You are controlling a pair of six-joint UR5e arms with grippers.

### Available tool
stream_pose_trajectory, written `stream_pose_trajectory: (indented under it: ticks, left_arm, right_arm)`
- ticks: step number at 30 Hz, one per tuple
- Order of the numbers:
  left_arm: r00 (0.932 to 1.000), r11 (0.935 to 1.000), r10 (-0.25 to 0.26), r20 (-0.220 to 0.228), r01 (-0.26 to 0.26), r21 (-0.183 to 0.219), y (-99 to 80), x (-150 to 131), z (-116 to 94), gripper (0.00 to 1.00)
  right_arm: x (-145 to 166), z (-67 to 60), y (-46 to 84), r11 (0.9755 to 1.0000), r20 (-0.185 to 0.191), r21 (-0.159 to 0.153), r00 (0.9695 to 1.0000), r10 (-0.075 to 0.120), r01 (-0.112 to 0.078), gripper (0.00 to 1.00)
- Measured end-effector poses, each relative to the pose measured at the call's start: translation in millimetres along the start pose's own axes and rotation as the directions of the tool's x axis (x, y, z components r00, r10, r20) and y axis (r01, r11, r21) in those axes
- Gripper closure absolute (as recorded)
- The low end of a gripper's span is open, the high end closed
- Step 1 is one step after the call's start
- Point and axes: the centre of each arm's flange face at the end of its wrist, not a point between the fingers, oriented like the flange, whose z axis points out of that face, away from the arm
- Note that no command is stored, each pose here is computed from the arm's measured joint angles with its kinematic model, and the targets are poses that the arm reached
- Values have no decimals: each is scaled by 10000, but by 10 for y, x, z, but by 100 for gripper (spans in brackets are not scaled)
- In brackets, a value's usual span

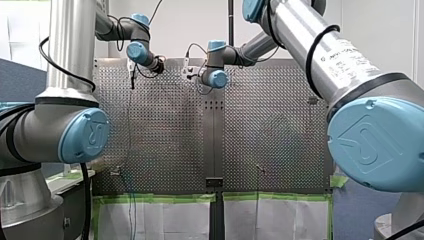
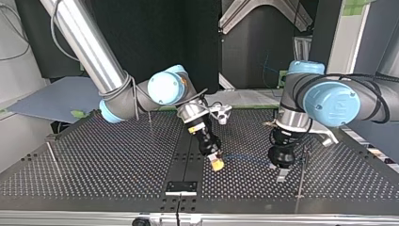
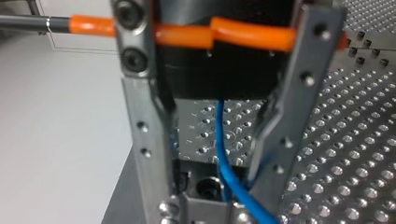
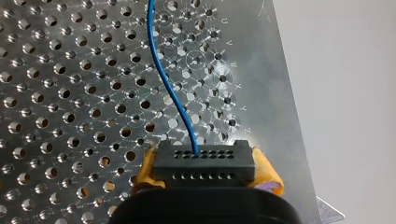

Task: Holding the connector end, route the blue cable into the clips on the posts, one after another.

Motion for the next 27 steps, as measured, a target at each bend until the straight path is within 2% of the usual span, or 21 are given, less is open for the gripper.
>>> stream_pose_trajectory:
  ticks: [1, 3, 4, 5, 6, 7, 9, 27]
  left_arm:
    - [10000, 10000, 15, 2, -15, -20, 2, 0, 0, 23]
    - [10000, 10000, 46, 11, -46, -85, 8, -1, 0, 42]
    - [10000, 9999, 59, 16, -59, -115, 11, -1, 0, 42]
    - [10000, 9999, 72, 23, -72, -140, 13, -3, 0, 57]
    - [10000, 9998, 87, 31, -86, -166, 16, -4, 1, 68]
    - [9999, 9998, 95, 34, -94, -184, 20, -3, 2, 68]
    - [9999, 9997, 106, 42, -105, -210, 26, -5, 3, 98]
    - [10000, 9997, 73, 59, -71, -232, 38, -6, 8, 98]
  right_arm:
    - [0, 0, 4, 10000, 0, -4, 10000, 0, 0, 100]
    - [1, 0, 7, 10000, -1, -8, 10000, 1, -1, 100]
    - [1, 0, 8, 10000, -2, -9, 10000, 1, -1, 100]
    - [1, 0, 8, 10000, -1, -9, 10000, 0, 0, 100]
    - [1, 0, 9, 10000, -2, -10, 10000, 0, 0, 100]
    - [2, 0, 9, 10000, -3, -11, 10000, 0, 0, 100]
    - [4, 1, 9, 10000, -5, -12, 10000, -6, 6, 100]
    - [-11, -4, 13, 10000, 54, -20, 10000, 6, -6, 100]
